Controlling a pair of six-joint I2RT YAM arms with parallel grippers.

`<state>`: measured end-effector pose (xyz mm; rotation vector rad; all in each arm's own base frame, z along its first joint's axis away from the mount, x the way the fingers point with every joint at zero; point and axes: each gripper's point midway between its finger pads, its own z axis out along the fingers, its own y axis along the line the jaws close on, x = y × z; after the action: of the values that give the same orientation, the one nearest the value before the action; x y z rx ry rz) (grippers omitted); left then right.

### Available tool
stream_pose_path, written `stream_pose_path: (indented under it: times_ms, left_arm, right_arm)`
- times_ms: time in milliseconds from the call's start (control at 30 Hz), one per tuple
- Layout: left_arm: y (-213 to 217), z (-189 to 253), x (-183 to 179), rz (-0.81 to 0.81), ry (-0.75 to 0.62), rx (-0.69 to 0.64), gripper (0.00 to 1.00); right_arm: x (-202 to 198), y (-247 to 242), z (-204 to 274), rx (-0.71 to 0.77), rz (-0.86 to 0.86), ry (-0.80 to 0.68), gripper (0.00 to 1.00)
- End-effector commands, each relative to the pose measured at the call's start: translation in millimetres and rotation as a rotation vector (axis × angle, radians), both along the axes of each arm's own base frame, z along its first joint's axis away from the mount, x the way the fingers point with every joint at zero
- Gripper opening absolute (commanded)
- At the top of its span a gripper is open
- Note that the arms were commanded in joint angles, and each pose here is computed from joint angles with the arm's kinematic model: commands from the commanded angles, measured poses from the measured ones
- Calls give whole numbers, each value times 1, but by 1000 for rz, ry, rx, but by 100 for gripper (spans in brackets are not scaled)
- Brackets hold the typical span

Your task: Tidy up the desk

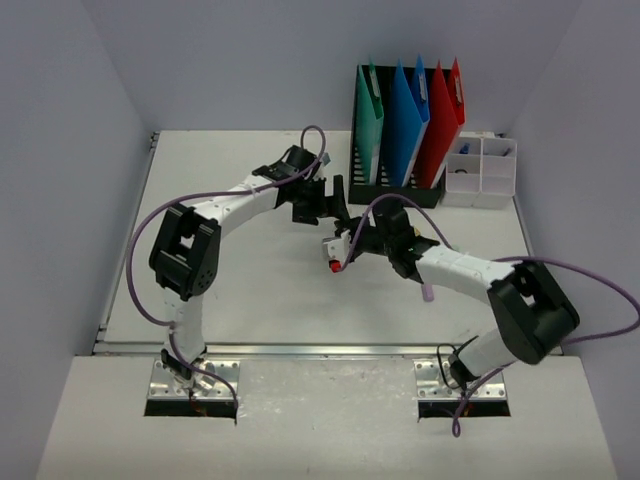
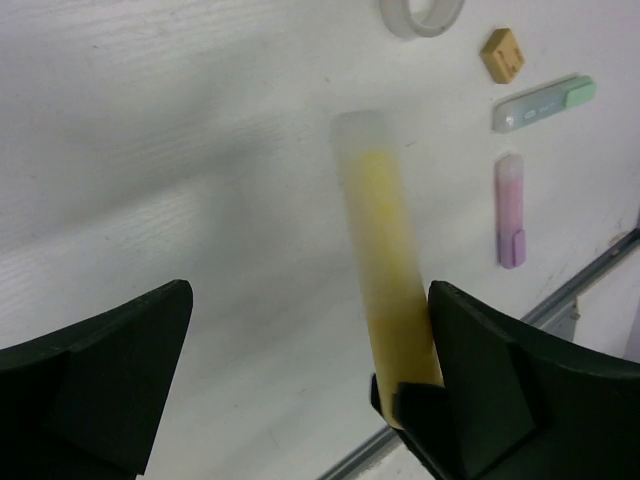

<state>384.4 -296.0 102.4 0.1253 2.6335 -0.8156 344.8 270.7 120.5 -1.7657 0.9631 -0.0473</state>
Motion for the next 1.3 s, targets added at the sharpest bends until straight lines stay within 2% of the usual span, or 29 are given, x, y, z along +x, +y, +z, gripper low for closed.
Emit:
stream_pose_path:
  times_ms: [0, 33, 133, 167, 200, 233, 267, 333, 367, 433, 567, 667, 900, 1100, 1267]
  left_arm:
    - [29, 24, -14, 43, -81, 78, 100]
    - [33, 34, -13, 48, -118, 76, 100]
    - [46, 58, -11, 73, -264, 70, 100]
    - [50, 63, -11, 73, -309, 66, 100]
    - [54, 65, -14, 69, -355, 56, 100]
    - [55, 74, -14, 70, -404, 34, 100]
    - [53, 83, -13, 61, -445, 12, 100]
    - [51, 92, -15, 24, -518, -15, 100]
    - [50, 93, -14, 23, -525, -20, 100]
    - [49, 92, -13, 13, -535, -21, 100]
    - [49, 90, -11, 15, -531, -15, 100]
    - [50, 88, -11, 31, -525, -12, 100]
    - [55, 83, -13, 64, -491, -8, 100]
    - [55, 80, -11, 68, -483, -8, 100]
    - [53, 79, -6, 66, -473, -11, 100]
  right_arm:
    - [9, -56, 118, 433, -305, -10, 0]
    - [9, -75, 129, 482, -376, 0, 0]
    - [10, -120, 132, 690, -616, 177, 0]
    - [16, -151, 130, 737, -750, 186, 0]
    - [17, -179, 132, 844, -874, 197, 0]
    - [15, -191, 133, 897, -924, 200, 0]
    - [17, -209, 132, 932, -995, 182, 0]
    - [19, -275, 133, 1066, -1246, 95, 0]
    - [19, -282, 134, 1082, -1280, 76, 0]
    - [22, -327, 136, 1182, -1433, 2, 0]
    - [37, -387, 145, 1328, -1591, -93, 0]
    - [49, -421, 129, 1431, -1728, -72, 0]
    - [85, -441, 128, 1645, -1746, -32, 0]
    - [107, -452, 122, 1723, -1733, -20, 0]
    - [132, -453, 110, 1728, -1730, 53, 0]
